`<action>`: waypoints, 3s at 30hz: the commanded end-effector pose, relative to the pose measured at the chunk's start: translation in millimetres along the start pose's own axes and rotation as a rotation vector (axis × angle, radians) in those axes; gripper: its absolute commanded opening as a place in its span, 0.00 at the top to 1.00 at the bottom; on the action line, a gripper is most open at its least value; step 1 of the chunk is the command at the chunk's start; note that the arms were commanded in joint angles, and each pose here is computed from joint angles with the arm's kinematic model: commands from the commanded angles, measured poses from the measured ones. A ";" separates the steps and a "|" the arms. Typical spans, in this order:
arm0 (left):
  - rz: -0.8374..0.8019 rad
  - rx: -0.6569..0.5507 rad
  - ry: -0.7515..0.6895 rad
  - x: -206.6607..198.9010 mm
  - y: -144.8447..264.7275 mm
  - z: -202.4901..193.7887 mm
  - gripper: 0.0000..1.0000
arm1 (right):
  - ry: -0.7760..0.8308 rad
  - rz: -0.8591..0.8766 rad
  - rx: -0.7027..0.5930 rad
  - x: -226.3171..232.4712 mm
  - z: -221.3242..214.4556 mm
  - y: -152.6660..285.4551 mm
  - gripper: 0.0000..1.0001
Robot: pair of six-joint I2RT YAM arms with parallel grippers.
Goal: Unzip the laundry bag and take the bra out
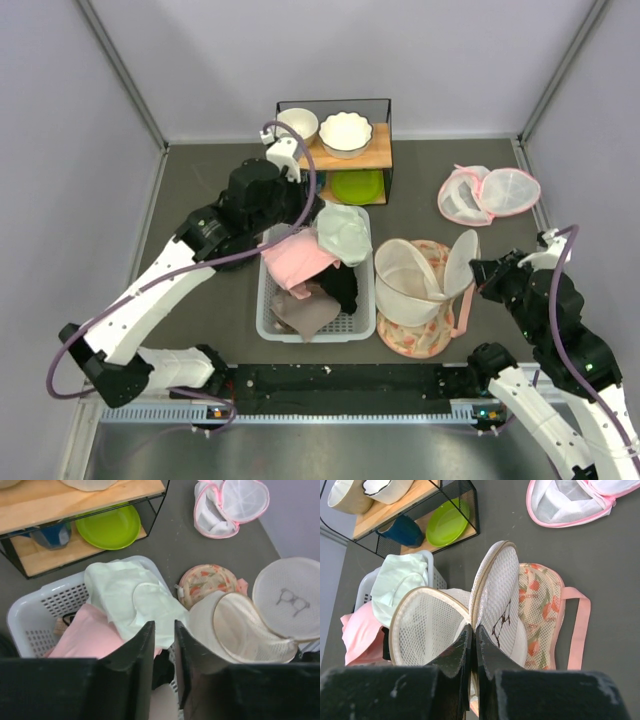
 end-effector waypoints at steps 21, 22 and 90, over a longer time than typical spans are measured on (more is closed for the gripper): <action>0.299 0.475 -0.097 53.4 -135.0 -135.0 1.00 | -0.005 0.024 -0.047 7.6 16.8 9.3 1.00; 0.307 0.472 -0.117 54.9 -132.7 -132.6 1.00 | -0.003 0.017 -0.048 7.2 17.0 8.5 1.00; 0.044 0.057 -0.067 15.7 -18.7 -28.3 0.29 | 0.020 -0.429 -0.310 -38.5 157.9 -70.0 0.02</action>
Point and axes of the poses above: each gripper's point midway between its finger pads, its own y axis back along the fingers, its own x axis along the line the jaws close on, z = x × y, the point moved 7 cm from there along y, back along the fingers, and after that the axes turned 1 degree about -y, right-handed, at the moved point
